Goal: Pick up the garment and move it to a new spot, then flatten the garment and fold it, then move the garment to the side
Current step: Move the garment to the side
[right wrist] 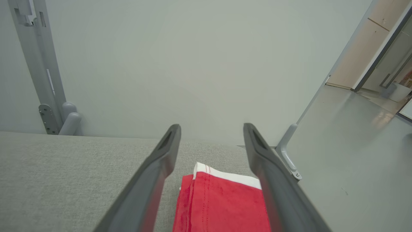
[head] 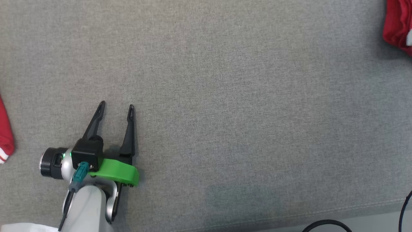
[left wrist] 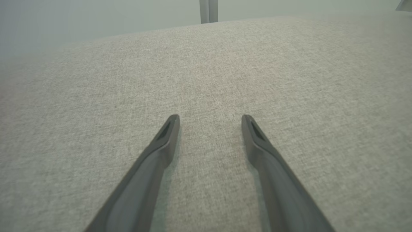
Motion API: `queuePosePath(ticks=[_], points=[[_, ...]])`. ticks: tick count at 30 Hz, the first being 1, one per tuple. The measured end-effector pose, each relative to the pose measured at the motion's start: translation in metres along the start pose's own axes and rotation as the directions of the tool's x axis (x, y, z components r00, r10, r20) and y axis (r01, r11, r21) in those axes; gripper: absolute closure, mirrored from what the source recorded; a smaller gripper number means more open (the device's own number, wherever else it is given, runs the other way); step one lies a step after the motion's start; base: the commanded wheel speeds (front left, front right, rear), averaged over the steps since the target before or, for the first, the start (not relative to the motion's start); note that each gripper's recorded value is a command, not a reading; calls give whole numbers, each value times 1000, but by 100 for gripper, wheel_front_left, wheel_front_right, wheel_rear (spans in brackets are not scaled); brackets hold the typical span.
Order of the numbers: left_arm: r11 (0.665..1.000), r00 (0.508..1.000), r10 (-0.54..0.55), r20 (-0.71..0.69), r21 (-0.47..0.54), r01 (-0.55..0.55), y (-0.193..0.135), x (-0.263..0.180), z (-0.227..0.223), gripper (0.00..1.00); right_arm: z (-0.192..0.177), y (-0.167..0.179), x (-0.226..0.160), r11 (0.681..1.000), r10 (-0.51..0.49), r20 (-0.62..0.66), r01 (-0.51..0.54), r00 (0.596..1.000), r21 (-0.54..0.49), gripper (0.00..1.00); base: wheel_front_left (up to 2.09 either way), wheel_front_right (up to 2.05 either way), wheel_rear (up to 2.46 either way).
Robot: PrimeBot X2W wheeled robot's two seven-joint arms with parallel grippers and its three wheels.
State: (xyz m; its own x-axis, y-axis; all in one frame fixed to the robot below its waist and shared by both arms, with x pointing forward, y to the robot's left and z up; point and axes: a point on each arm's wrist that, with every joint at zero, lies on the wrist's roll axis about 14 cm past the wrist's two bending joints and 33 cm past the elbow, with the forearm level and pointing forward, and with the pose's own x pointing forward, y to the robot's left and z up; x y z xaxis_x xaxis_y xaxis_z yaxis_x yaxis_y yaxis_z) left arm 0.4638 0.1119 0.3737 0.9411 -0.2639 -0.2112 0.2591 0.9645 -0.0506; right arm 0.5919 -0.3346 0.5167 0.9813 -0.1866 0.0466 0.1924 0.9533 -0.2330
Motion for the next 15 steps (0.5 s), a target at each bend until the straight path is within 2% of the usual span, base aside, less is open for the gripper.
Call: queuePosePath(ticks=[7,12,15], points=[[999,999,31,34,-20,-31,-1,-21,20,0,13,59,-51,984,149,44,-152,988,93,0,0,0,0],[998,997,55,56,-33,-53,-1,-41,32,0,3,92,-100,956,257,8,-256,966,142,0,0,0,0],[997,995,70,70,-36,-67,1,-54,39,0,-3,102,-128,942,286,-11,-279,958,187,0,0,0,0]])
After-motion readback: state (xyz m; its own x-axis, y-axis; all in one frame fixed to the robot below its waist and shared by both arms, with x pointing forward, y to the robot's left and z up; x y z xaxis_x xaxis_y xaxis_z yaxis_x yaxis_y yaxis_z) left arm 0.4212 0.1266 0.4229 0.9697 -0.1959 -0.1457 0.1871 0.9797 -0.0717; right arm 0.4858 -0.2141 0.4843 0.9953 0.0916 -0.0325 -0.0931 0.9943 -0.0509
